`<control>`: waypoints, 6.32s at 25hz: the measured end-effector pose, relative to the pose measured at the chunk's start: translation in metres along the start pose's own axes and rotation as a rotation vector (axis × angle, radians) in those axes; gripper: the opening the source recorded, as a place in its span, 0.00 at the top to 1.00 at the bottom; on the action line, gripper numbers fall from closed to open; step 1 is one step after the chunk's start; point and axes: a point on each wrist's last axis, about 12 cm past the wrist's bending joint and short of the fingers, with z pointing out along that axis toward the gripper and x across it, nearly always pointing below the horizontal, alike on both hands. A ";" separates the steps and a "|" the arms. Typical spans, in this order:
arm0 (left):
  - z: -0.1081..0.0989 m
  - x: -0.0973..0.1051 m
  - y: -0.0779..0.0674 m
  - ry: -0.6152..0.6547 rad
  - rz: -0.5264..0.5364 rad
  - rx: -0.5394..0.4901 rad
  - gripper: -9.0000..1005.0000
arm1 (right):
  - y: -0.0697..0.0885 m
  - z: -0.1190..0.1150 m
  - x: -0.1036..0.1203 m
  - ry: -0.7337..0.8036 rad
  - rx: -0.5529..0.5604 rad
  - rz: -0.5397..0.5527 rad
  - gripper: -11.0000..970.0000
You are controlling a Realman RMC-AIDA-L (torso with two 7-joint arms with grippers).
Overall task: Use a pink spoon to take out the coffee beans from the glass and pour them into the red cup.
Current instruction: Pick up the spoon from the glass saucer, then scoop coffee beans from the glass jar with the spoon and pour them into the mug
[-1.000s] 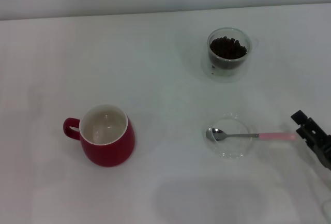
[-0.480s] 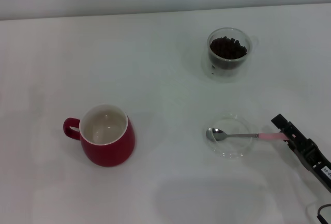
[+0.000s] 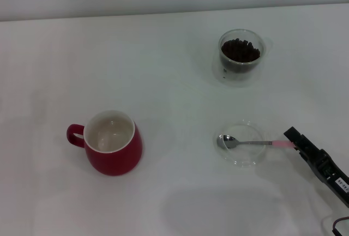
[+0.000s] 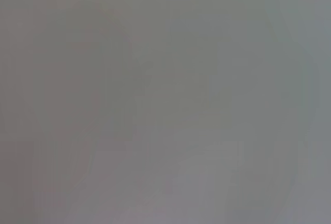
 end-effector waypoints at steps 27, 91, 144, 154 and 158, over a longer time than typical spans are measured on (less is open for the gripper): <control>0.003 0.001 -0.006 0.008 0.004 0.033 0.28 | -0.003 0.005 0.000 0.062 0.002 -0.003 0.57; 0.005 0.003 -0.015 0.016 -0.016 0.059 0.28 | 0.066 0.145 -0.159 0.148 -0.200 -0.978 0.82; 0.004 0.003 -0.013 0.016 -0.011 0.057 0.28 | 0.049 0.141 -0.167 0.227 0.011 -0.277 0.80; 0.006 0.002 -0.013 0.013 -0.011 0.061 0.28 | 0.051 0.142 -0.173 0.225 0.014 -0.232 0.80; 0.006 0.002 -0.013 0.011 -0.011 0.060 0.28 | 0.051 0.142 -0.175 0.222 0.017 -0.213 0.80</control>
